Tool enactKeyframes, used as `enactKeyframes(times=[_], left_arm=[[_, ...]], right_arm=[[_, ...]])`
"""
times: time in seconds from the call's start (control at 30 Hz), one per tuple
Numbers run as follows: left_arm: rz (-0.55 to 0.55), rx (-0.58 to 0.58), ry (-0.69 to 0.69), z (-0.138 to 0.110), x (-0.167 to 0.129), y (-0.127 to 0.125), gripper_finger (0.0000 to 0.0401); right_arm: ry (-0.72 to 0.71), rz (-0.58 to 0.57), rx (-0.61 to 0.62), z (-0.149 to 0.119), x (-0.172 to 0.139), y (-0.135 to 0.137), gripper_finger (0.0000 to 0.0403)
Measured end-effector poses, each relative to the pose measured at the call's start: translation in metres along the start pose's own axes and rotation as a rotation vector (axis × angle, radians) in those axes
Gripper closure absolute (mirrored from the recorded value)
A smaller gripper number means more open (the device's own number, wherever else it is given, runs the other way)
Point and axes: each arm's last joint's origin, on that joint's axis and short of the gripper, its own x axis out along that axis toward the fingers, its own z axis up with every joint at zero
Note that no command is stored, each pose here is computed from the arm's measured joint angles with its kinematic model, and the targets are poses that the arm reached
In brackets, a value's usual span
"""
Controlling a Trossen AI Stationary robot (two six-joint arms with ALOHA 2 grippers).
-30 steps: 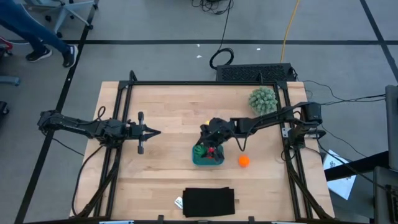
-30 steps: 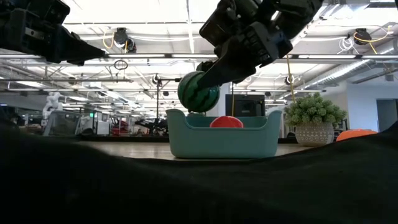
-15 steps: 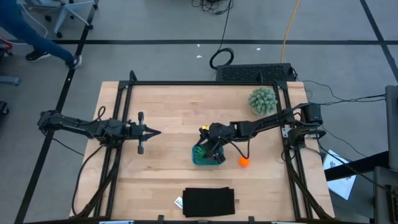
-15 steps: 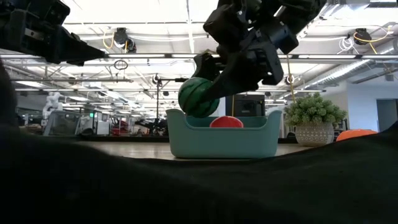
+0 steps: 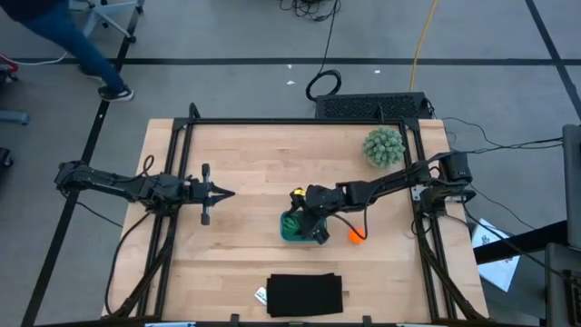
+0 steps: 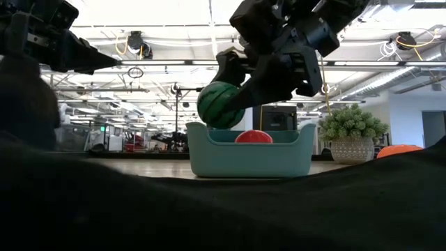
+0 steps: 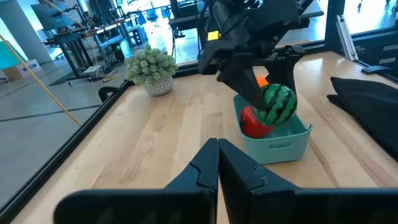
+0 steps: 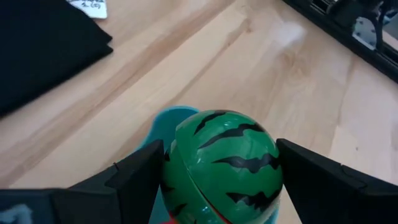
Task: Pick and placing Produce into tupperware
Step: Put the green watermelon into the blue bin
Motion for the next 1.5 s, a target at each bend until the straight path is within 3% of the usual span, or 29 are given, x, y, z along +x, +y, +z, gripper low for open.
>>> enactKeyframes(times=[0.27,0.6,1.03,1.5], left_arm=[[0.0,0.001,0.003,0.0,0.0,0.0,0.0386],[-0.012,0.005,0.008,-0.001,0.0,0.0,0.0386],[-0.013,0.004,0.007,-0.001,0.0,0.0,0.0386],[-0.013,0.006,0.007,-0.001,0.0,0.0,0.0387]], right_arm=[[0.013,0.021,-0.083,-0.007,0.014,0.006,0.0115],[0.03,0.032,-0.075,-0.014,0.021,0.008,0.0115],[0.059,0.014,0.102,-0.022,0.019,-0.002,0.0115],[0.095,0.032,0.084,-0.025,0.019,0.0,0.0115]])
